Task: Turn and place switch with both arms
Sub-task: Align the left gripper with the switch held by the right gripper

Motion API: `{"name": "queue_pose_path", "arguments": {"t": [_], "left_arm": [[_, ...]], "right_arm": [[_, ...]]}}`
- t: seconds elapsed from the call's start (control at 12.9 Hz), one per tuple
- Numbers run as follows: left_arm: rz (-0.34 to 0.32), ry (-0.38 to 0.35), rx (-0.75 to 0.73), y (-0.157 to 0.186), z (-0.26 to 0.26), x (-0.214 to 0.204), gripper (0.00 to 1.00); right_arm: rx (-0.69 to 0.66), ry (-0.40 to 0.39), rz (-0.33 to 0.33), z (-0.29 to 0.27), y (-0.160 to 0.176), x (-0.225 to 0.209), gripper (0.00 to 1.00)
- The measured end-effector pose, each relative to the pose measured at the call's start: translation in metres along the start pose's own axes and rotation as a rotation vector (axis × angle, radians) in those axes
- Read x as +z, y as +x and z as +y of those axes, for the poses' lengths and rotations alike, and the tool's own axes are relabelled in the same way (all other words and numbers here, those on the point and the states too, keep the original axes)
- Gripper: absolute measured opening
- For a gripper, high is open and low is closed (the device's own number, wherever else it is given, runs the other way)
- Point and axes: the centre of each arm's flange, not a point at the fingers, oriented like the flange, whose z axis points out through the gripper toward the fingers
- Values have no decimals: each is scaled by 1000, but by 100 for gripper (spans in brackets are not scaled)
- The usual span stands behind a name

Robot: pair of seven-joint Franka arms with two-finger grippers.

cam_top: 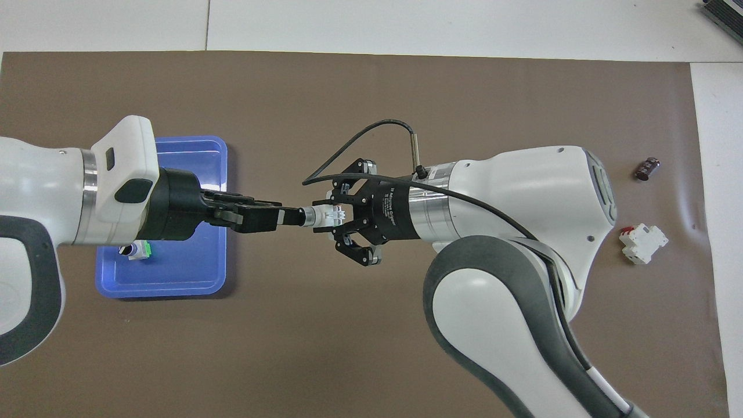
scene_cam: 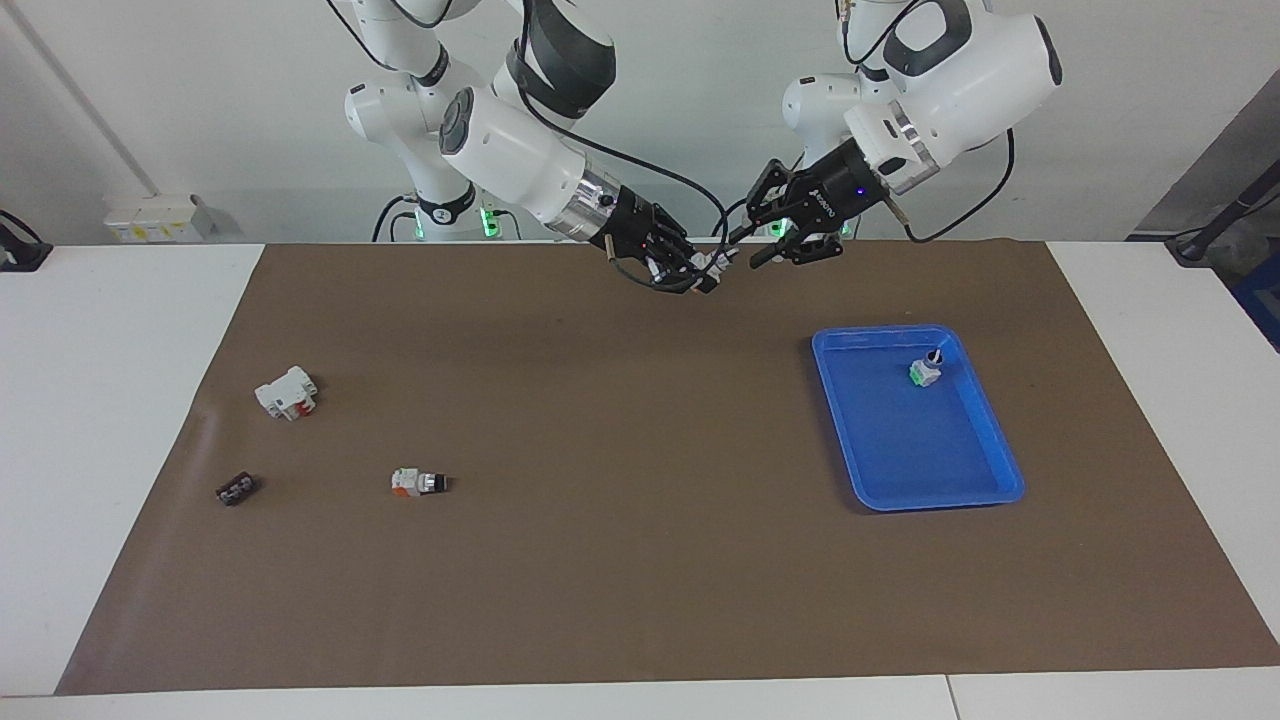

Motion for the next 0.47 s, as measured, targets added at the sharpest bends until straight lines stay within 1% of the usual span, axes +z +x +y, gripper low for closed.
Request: {"name": "queue_pose_path", "arguments": {"t": [0.31, 0.47], "left_arm": [[-9, 3, 25, -6, -3, 3, 36], [-14, 3, 30, -9, -2, 5, 35]], "right_arm": [[0, 0, 0, 0, 0, 0, 33], [0, 0, 0, 0, 0, 0, 33]]}}
